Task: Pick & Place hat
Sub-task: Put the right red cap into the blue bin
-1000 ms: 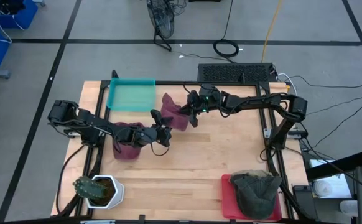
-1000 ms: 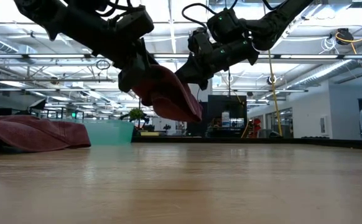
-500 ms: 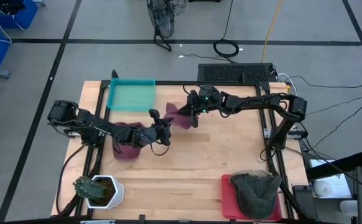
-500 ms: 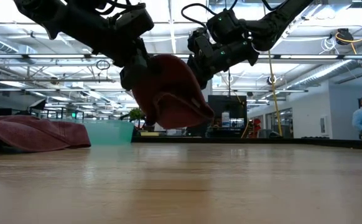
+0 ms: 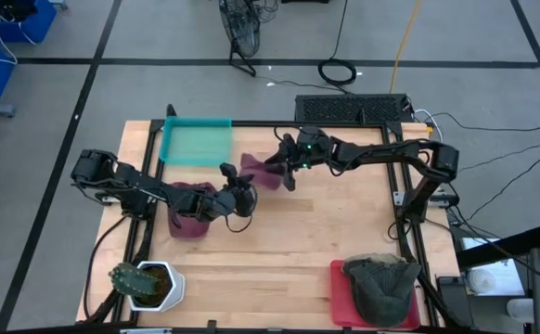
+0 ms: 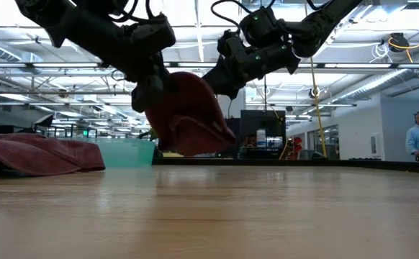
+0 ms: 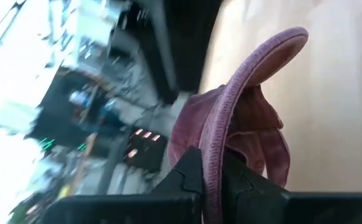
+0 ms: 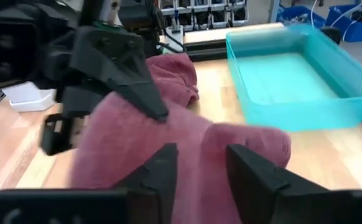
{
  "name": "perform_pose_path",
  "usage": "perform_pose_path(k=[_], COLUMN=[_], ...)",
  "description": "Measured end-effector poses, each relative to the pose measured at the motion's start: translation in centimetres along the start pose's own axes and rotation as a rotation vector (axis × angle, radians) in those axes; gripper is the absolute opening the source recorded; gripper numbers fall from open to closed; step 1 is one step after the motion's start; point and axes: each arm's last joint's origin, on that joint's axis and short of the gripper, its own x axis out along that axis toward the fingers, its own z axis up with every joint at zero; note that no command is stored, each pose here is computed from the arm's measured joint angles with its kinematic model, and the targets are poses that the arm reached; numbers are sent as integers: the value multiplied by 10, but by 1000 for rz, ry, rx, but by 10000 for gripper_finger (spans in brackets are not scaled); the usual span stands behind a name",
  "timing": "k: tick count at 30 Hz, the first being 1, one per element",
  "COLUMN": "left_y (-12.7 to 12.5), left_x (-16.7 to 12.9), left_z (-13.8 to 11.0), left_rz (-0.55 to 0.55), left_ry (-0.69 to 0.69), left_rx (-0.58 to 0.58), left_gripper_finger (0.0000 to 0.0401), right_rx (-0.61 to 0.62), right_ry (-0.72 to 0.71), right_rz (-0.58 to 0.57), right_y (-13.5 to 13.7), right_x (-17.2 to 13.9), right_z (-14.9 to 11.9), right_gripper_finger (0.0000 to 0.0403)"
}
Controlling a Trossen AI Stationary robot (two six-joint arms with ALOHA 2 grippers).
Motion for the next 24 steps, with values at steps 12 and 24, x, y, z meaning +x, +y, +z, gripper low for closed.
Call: perform_pose_path(k=[12, 24], left_y=[25, 70], left_x=[-12, -1], left_z=[-2, -46], left_rz=[289, 306], left_ry=[215, 417], left_rx=[129, 28], left_gripper_finger=[11, 11], right_rx=[-20, -54], right_ry=[30, -46], right_rz=[-1, -4], right_y=[9, 18], right_x=[-24, -48], right_z=[15, 3], right_gripper_finger=[173, 160])
